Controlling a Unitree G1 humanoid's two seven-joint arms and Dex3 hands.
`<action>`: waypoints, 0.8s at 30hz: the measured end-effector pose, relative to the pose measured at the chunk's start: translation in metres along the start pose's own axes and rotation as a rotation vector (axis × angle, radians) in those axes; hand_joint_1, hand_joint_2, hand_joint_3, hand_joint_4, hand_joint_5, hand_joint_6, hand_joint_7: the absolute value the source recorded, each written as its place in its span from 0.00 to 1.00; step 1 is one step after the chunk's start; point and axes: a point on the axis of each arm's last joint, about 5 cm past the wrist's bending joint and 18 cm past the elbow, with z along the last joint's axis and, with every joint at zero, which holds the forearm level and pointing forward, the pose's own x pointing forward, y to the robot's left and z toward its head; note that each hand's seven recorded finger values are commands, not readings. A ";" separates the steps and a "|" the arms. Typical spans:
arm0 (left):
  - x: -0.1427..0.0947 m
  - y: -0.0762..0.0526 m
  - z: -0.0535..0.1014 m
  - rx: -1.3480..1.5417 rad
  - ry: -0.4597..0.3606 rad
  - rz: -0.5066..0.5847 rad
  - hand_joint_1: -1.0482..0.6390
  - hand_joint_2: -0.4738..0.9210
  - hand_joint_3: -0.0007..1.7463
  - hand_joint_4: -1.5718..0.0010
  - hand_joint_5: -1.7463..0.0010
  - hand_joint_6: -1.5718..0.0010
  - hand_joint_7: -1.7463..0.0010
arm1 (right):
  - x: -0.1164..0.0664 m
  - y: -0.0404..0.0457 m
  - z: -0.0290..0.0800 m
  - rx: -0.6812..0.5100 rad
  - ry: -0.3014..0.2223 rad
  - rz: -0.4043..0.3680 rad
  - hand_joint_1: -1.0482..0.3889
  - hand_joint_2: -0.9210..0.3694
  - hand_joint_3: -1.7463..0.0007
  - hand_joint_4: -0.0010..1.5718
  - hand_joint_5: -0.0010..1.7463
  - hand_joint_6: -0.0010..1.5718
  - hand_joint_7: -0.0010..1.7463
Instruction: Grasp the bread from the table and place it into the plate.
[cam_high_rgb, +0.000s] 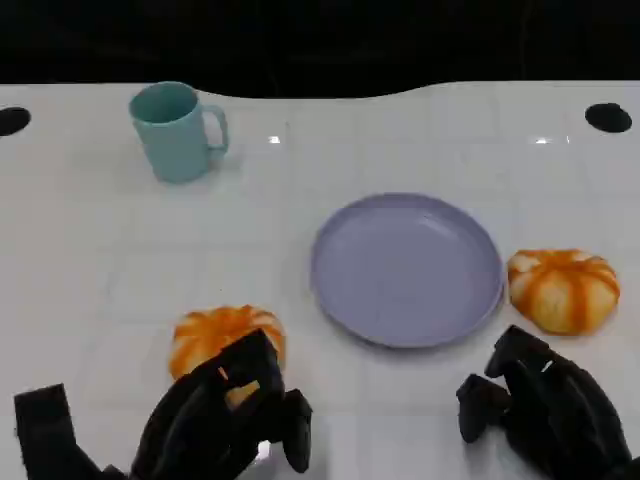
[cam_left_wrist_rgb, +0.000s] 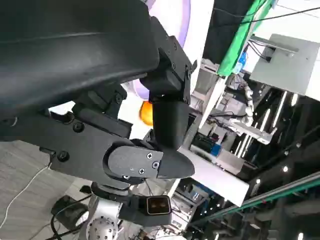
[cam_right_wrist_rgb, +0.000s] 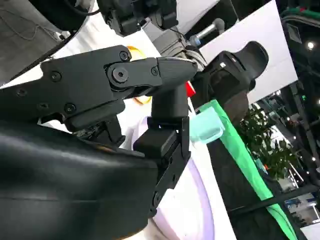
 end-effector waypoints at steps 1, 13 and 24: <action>0.000 0.000 0.000 0.000 0.000 0.000 0.25 1.00 0.13 0.47 0.00 0.63 0.05 | 0.000 -0.0002 0.000 0.000 -0.001 -0.001 0.34 0.00 0.87 0.50 0.95 0.43 0.81; 0.000 0.000 0.000 -0.002 0.002 0.001 0.25 1.00 0.14 0.47 0.00 0.64 0.04 | -0.001 -0.0009 0.001 0.004 -0.003 -0.006 0.33 0.00 0.87 0.51 0.96 0.44 0.82; 0.000 0.000 0.001 0.008 -0.007 0.003 0.24 1.00 0.15 0.58 0.00 0.66 0.13 | 0.000 -0.0006 0.001 0.002 -0.001 -0.006 0.34 0.00 0.86 0.50 0.96 0.43 0.82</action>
